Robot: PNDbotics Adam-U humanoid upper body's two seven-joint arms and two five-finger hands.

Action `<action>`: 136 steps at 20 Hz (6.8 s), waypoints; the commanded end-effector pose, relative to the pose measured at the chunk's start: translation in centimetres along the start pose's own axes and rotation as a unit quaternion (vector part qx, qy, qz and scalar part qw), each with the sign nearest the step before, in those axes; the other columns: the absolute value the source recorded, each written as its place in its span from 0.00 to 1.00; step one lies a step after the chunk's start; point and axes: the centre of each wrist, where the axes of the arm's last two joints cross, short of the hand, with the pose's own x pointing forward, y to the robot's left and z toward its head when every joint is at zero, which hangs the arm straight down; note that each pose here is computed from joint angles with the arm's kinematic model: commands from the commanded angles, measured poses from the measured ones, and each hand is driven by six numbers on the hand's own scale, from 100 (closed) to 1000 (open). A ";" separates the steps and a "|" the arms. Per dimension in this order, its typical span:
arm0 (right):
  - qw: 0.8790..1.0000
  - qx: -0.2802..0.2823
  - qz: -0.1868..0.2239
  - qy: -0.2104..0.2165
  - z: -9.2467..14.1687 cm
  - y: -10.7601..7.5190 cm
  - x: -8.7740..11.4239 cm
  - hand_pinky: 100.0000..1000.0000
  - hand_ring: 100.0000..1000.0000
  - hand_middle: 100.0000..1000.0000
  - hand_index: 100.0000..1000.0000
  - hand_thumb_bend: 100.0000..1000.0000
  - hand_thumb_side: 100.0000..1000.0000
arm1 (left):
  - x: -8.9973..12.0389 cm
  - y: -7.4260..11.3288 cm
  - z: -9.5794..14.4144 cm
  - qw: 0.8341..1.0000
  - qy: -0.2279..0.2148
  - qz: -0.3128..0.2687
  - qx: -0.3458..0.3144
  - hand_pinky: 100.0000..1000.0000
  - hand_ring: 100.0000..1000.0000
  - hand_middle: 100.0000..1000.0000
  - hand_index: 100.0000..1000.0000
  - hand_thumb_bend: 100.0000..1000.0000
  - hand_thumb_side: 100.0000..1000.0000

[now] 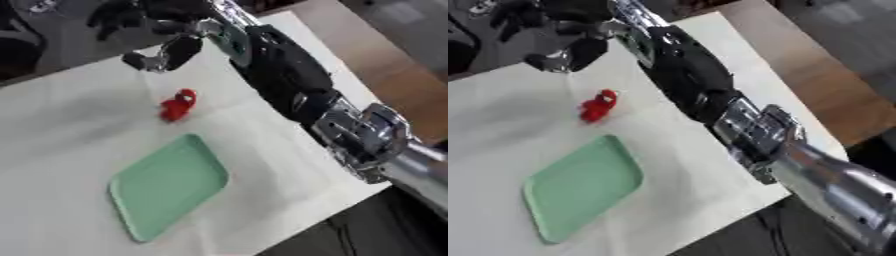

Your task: Pick up objects on the table and place them in the box.

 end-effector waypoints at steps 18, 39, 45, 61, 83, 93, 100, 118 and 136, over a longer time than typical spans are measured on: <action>0.997 0.023 -0.005 0.071 5.0 3.6 -1.1 0.64 0.78 0.87 0.85 0.14 0.90 | 0.3 0.6 -0.4 1.000 -0.013 -0.004 0.005 0.26 0.43 0.60 0.79 0.23 0.77; 0.995 0.021 -0.027 0.095 6.2 5.6 -0.8 0.65 0.77 0.86 0.85 0.14 0.92 | 0.3 0.6 -0.4 1.000 -0.013 -0.006 0.004 0.26 0.43 0.60 0.79 0.23 0.77; 0.994 0.032 -0.043 0.093 6.3 7.3 -0.1 0.65 0.77 0.85 0.85 0.13 0.93 | 0.3 0.6 -0.5 1.000 -0.014 -0.005 0.005 0.26 0.43 0.60 0.79 0.23 0.77; 0.992 0.014 -0.077 0.102 6.0 10.9 1.5 0.65 0.77 0.88 0.90 0.17 0.88 | 0.5 0.4 -0.7 1.000 -0.016 0.002 0.006 0.26 0.43 0.60 0.79 0.23 0.77; 0.991 0.012 -0.040 0.127 5.4 10.0 0.5 0.61 0.77 0.87 0.92 0.33 0.65 | 1.7 -0.5 -1.4 0.999 -0.026 0.040 0.012 0.26 0.43 0.60 0.79 0.23 0.77; 0.990 0.030 -0.032 0.133 5.8 10.5 0.4 0.61 0.77 0.87 0.92 0.31 0.68 | 2.4 -1.0 -1.9 0.997 -0.035 0.060 0.015 0.26 0.42 0.60 0.79 0.23 0.77; 0.988 0.046 -0.030 0.141 6.3 11.0 0.5 0.60 0.77 0.87 0.91 0.30 0.69 | 2.6 -1.1 -2.0 0.997 -0.039 0.066 0.016 0.26 0.43 0.60 0.79 0.23 0.77; 0.985 0.023 0.010 0.169 7.5 7.7 -1.5 0.58 0.75 0.86 0.90 0.28 0.64 | 3.4 -1.7 -2.5 0.995 -0.049 0.088 0.021 0.25 0.42 0.60 0.79 0.23 0.77; 0.984 -0.046 -0.032 0.171 9.7 10.0 -0.8 0.00 0.00 0.01 0.15 0.07 0.14 | 3.9 -1.9 -2.9 0.993 -0.053 0.101 0.025 0.25 0.42 0.60 0.79 0.23 0.77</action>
